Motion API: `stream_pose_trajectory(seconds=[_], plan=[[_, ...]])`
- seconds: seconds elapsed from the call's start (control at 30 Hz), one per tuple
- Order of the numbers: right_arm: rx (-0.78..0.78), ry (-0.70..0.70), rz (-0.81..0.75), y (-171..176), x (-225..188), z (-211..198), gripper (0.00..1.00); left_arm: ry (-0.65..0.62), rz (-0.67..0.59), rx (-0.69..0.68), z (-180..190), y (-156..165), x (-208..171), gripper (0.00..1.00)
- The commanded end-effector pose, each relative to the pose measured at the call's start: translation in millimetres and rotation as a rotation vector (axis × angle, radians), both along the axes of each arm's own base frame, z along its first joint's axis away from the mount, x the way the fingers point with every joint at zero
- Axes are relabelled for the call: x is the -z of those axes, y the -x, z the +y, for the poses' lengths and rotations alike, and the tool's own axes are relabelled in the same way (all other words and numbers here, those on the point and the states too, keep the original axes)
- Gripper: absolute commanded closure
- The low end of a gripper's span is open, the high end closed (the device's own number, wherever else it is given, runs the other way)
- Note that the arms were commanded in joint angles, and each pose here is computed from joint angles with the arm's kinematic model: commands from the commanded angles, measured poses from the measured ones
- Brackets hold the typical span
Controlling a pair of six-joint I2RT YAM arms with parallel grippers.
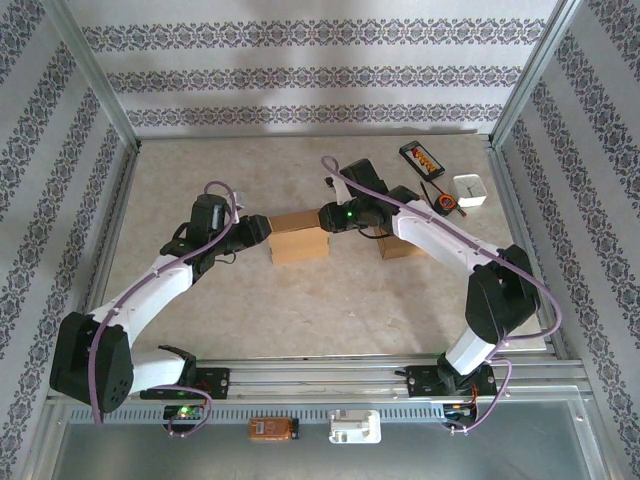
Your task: Fold the paper box
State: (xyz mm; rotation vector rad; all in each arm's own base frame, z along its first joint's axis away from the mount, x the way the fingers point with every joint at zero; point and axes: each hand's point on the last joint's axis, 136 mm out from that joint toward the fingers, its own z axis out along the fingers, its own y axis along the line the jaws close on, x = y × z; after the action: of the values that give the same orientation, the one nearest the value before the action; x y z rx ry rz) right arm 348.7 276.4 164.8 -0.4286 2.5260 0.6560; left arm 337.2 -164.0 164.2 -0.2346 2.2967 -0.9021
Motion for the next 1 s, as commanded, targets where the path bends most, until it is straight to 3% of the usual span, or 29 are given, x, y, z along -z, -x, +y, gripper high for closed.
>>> stream_pose_trajectory(seconds=[0.0,0.1,0.27,0.4,0.6,0.83,0.97], plan=[[-0.003,0.137,0.112,20,49,-13,0.73,-0.067,0.12,0.052,-6,25,44,0.66],[-0.005,0.1,0.055,13,19,-10,0.71,-0.09,0.082,0.035,-3,18,35,0.66],[0.022,-0.01,-0.069,-5,-51,-9,0.65,-0.063,-0.065,-0.003,-3,-3,-16,0.59],[0.047,-0.071,-0.098,-16,-71,-11,0.62,-0.013,-0.102,-0.008,-7,-5,-36,0.57],[0.047,-0.021,-0.019,-12,-34,-16,0.65,0.019,-0.066,-0.012,-7,6,-30,0.56],[0.04,0.057,0.107,4,26,-24,0.7,-0.048,0.038,-0.003,0,22,13,0.54],[0.057,0.109,0.123,9,44,-36,0.74,-0.115,0.066,-0.007,9,27,26,0.61]])
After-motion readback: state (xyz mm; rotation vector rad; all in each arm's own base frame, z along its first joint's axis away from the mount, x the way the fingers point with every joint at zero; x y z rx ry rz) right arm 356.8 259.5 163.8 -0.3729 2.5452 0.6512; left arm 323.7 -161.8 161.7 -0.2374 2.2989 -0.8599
